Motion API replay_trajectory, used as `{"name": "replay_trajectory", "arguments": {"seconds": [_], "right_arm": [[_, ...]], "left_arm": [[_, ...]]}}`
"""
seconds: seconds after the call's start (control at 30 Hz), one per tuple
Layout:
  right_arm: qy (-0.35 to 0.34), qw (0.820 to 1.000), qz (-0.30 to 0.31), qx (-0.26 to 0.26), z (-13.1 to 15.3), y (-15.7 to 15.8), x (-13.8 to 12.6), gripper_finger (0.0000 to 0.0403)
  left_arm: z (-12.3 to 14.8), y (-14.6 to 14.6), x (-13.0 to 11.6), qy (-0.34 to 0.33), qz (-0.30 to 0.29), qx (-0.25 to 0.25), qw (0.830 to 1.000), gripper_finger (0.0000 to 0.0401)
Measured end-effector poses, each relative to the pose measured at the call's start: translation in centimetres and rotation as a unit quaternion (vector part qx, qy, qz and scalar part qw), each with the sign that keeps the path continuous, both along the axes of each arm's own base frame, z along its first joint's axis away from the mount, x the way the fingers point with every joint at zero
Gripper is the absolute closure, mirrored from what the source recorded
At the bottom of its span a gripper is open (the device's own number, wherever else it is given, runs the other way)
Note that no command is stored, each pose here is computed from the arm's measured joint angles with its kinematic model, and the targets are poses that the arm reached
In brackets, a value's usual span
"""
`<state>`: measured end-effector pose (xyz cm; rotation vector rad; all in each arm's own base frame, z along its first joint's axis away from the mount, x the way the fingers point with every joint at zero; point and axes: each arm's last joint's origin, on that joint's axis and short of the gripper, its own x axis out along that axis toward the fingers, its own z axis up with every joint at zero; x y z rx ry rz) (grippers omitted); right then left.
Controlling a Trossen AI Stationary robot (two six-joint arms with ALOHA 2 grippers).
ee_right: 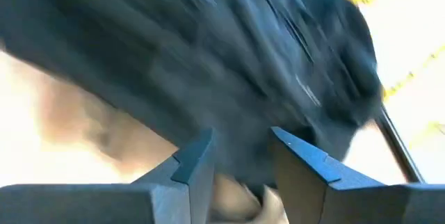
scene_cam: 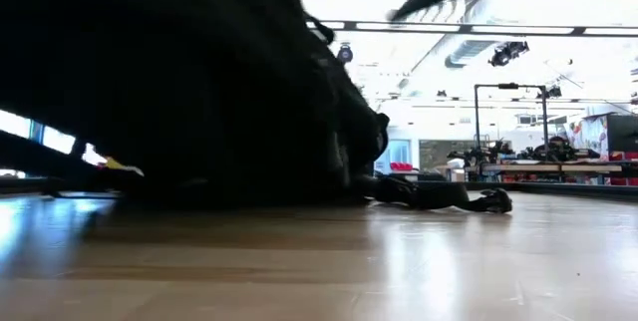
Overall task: Unpack backpack
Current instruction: Open the black backpack
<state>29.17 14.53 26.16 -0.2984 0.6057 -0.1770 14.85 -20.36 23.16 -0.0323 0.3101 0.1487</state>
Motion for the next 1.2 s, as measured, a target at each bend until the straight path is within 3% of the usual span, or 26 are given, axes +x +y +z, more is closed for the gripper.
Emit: {"name": "replay_trajectory", "arguments": {"seconds": [0.1, 0.23, 0.4, 0.67, 0.77, 0.87, 1.03, 1.2], "right_arm": [[-0.09, 0.99, 0.11, 0.024, 2.2, 2.5, 0.2, 0.0281], [-0.166, 0.967, 0.195, -0.01, 2.0, 5.1, 1.5, 0.0281], [-0.195, 0.966, 0.154, -0.074, 1.0, 5.5, 4.4, 0.027], [-0.127, 0.979, 0.117, -0.111, 0.3, 4.9, 9.7, 0.0179], [-0.088, 0.983, 0.097, -0.126, 0.1, 5.0, 11.1, 0.0165], [-0.056, 0.987, 0.081, -0.129, 0.0, 5.1, 11.9, 0.0199], [-0.019, 0.991, 0.061, -0.121, 0.1, 5.4, 12.1, 0.0363], [0.016, 0.99, 0.013, -0.14, 1.3, 6.0, 10.0, 0.0394]], "left_arm": [[0.9, 0.5, 2.1, -0.013, -0.011, 0.0, 1.0, 0.0401], [2.1, 1.5, 4.3, -0.041, -0.024, -0.002, 0.999, 0.0401], [2.8, 2.7, 6.2, -0.056, -0.05, -0.021, 0.997, 0.0401], [2.7, 3.5, 7.1, -0.05, -0.057, -0.032, 0.997, 0.0401], [2.5, 3.3, 7.2, -0.048, -0.058, -0.03, 0.997, 0.0401], [2.4, 3.3, 7.1, -0.046, -0.062, -0.029, 0.997, 0.0401], [2.4, 2.9, 6.9, -0.04, -0.087, -0.014, 0.995, 0.0391], [3.2, 2.4, 6.4, 0.003, -0.121, -0.012, 0.993, 0.0353]]}}
